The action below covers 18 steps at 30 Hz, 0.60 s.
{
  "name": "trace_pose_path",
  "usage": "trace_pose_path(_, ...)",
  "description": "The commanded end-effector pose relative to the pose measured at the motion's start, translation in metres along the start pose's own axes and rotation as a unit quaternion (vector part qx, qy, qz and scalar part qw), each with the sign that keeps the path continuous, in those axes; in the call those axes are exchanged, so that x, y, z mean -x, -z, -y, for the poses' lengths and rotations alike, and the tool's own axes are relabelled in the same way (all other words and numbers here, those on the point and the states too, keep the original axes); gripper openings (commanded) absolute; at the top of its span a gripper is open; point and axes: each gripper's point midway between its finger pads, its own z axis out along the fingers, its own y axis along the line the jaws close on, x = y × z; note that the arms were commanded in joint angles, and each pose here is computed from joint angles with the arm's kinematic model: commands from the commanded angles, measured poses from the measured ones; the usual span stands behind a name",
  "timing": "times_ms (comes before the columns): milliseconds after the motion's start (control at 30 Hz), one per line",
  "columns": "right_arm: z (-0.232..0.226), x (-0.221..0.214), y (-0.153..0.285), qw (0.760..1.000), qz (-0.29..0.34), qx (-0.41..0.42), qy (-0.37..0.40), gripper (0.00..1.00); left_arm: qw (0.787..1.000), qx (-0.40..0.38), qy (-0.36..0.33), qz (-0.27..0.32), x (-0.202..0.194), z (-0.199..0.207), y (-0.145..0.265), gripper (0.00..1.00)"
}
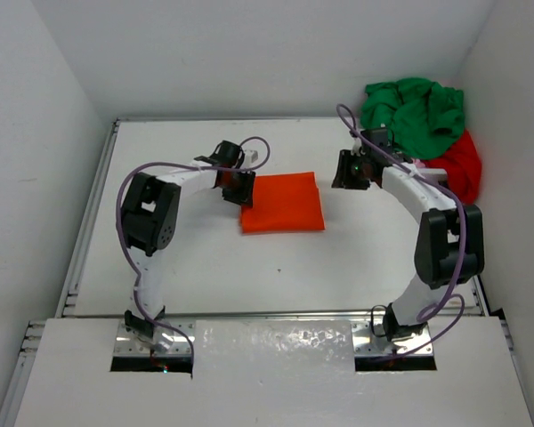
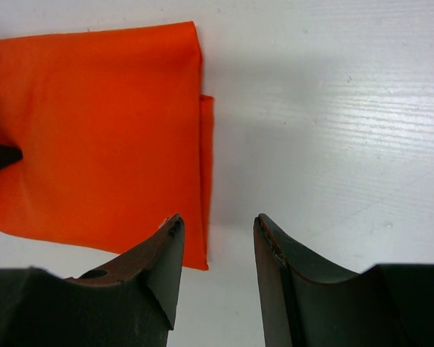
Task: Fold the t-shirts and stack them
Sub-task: Fold the long partially folded tshirt into a neat square, then put the neatly folded tshirt into the corner of the board with the left arm
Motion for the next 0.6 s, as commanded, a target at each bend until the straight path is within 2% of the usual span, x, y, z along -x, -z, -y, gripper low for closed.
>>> trace_pose_path(0,-0.004,0.018,0.022,0.999,0.042,-0.003,0.016,0.42,1.0,-0.006,0.001,0.005,-0.005,0.006,0.007,0.3)
trace_pose_path(100,-0.005,0.021,0.024,0.999,0.047,-0.003,0.018,0.42,1.0,-0.003,-0.002,0.001,-0.008,0.004,0.01,0.16)
trace_pose_path(233,-0.005,0.023,0.027,0.999,0.049,-0.004,0.02,0.42,1.0,0.005,0.001,0.01,-0.002,-0.005,0.018,0.07)
trace_pose_path(367,-0.004,0.023,0.029,0.998,0.049,-0.007,0.025,0.42,0.999,0.03,0.024,0.026,0.009,-0.043,0.032,0.0)
trace_pose_path(533,0.0,0.022,0.034,0.998,0.047,-0.017,0.037,0.42,0.994,0.07,0.068,0.052,0.02,-0.108,0.055,0.0)
trace_pose_path(567,0.001,0.022,0.034,0.998,0.047,-0.018,0.039,0.42,0.993,0.081,0.056,0.061,0.026,-0.121,0.061,0.0)
